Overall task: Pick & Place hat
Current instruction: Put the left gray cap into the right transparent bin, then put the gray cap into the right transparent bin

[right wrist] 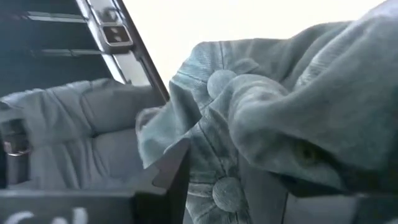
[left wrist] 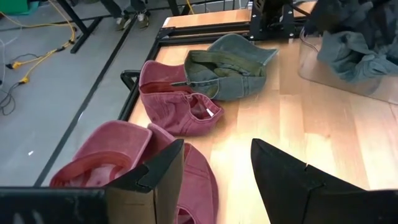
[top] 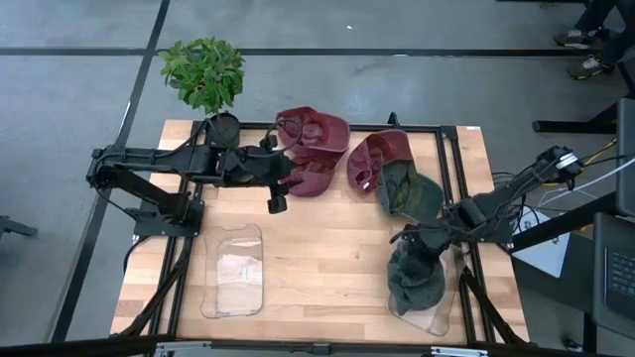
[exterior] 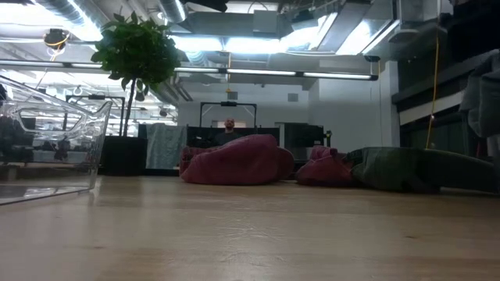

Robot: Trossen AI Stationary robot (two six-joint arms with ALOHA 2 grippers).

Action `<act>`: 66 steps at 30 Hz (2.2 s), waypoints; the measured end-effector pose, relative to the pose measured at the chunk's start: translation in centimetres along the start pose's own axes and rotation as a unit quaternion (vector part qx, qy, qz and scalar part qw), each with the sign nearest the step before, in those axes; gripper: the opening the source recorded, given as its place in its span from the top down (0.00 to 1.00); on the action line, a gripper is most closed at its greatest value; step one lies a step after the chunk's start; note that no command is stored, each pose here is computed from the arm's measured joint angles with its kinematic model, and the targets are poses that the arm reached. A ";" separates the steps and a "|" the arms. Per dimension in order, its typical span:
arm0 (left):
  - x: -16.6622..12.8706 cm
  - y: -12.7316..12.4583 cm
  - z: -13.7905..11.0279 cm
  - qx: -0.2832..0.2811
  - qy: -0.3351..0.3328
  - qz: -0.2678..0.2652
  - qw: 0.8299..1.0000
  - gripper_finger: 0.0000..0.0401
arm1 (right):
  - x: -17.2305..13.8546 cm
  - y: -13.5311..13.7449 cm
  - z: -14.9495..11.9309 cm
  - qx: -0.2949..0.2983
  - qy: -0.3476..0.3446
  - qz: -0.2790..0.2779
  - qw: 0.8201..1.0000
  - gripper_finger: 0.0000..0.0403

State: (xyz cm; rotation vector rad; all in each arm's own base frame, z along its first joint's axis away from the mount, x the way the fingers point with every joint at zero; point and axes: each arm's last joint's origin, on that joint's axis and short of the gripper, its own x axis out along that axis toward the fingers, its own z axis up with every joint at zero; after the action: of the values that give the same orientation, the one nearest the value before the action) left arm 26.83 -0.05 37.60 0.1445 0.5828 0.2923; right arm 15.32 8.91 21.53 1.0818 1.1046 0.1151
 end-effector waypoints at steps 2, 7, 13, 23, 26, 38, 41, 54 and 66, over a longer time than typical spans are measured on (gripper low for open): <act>0.0 0.0 0.0 0.006 0.000 0.000 1.000 0.55 | -0.6 0.0 0.1 0.003 -0.010 0.009 1.000 0.68; 0.0 0.0 0.0 0.008 0.000 0.000 1.000 0.55 | -2.3 0.1 0.1 0.007 -0.031 0.043 0.999 0.70; 0.0 0.0 0.0 0.008 0.000 0.000 1.000 0.55 | -4.2 0.2 0.4 0.019 -0.107 0.078 0.991 0.70; 0.0 0.0 0.0 0.008 0.000 0.001 1.000 0.55 | -5.0 1.1 2.6 0.009 -0.261 0.110 0.959 0.70; 0.0 0.0 0.0 0.008 0.000 0.000 1.000 0.55 | -4.5 1.3 3.5 0.007 -0.277 0.110 0.954 0.70; -0.3 0.1 0.1 0.004 -0.005 -0.009 1.000 0.55 | -7.0 6.8 8.2 -0.067 -0.305 -0.065 0.948 0.70; -0.6 0.1 0.1 0.000 -0.009 -0.018 1.000 0.55 | -7.8 7.4 9.2 -0.049 -0.311 -0.174 0.933 0.70; -1.7 0.5 -1.0 -0.018 0.035 -0.019 0.999 0.55 | -6.5 8.5 14.6 -0.021 -0.298 -0.348 0.889 0.70; -1.6 0.0 -2.3 -0.001 0.081 -0.082 0.993 0.55 | -5.0 8.3 18.0 -0.039 -0.283 -0.268 0.920 0.70</act>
State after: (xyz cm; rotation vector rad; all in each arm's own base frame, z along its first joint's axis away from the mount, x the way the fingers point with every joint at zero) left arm 24.32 -0.41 36.53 0.0711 0.7505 0.1454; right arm 30.04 -1.22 31.52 0.6421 0.8169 -0.5565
